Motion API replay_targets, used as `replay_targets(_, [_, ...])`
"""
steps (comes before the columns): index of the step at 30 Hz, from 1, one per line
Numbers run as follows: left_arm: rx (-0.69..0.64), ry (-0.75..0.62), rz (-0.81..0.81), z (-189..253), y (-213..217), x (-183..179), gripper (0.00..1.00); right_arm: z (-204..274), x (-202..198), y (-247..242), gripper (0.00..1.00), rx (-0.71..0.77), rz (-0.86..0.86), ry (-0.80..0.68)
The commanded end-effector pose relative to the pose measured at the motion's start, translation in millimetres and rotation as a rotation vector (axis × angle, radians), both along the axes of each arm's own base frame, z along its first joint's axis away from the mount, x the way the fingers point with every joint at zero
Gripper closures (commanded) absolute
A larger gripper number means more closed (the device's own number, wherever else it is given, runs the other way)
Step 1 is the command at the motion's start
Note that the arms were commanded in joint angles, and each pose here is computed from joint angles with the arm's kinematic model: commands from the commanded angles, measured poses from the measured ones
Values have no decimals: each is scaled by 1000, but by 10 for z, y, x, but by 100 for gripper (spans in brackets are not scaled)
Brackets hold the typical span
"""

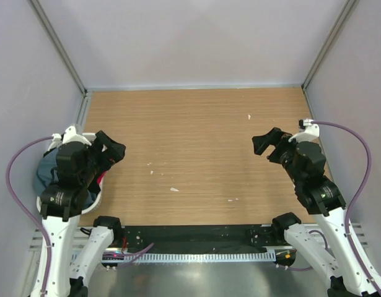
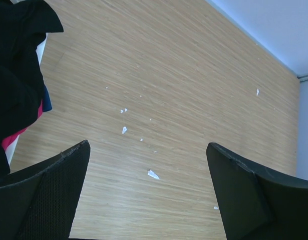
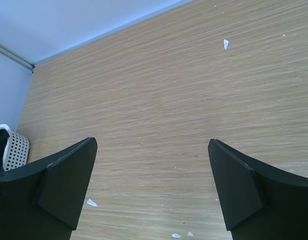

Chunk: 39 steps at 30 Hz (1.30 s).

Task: Fold and stack the t-shirts
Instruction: Grab the tshirt from the pile

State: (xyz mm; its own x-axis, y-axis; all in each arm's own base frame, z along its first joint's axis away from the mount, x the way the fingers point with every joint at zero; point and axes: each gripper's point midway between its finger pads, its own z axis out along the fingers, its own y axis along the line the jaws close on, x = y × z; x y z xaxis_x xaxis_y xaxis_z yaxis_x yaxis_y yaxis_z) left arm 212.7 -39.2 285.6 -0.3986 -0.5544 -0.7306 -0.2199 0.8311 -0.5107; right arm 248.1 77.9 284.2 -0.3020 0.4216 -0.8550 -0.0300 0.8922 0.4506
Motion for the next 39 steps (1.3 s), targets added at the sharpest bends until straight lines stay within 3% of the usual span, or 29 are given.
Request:
replay_targets(1, [28,41,-10,-36,7,66,0,-22,10,31,0,1,15,-2])
replay_targets(7, [18,52,37,14,20,428,0,-11,-3,72,0,12,36,4])
replay_targets(10, [54,55,141,151,200,502,0,-22,-3,80,0,24,34,10])
replay_targets(11, [108,87,226,101,369,551,5,-34,1,78,0,20,33,14])
replay_targets(17, [211,219,561,77,1169,381,13,-55,58,103,0,20,36,16])
replay_targets(23, [80,319,806,-217,1873,49,17,-45,158,286,0,60,103,23])
replay_targets(27, [7,394,830,-488,2003,-40,20,-87,215,317,0,41,115,47])
replay_targets(32, [17,501,894,-817,2080,-156,20,-76,240,349,0,35,132,57])
replay_targets(39, [10,497,927,-1046,2170,-85,20,-113,218,264,0,-1,97,88])
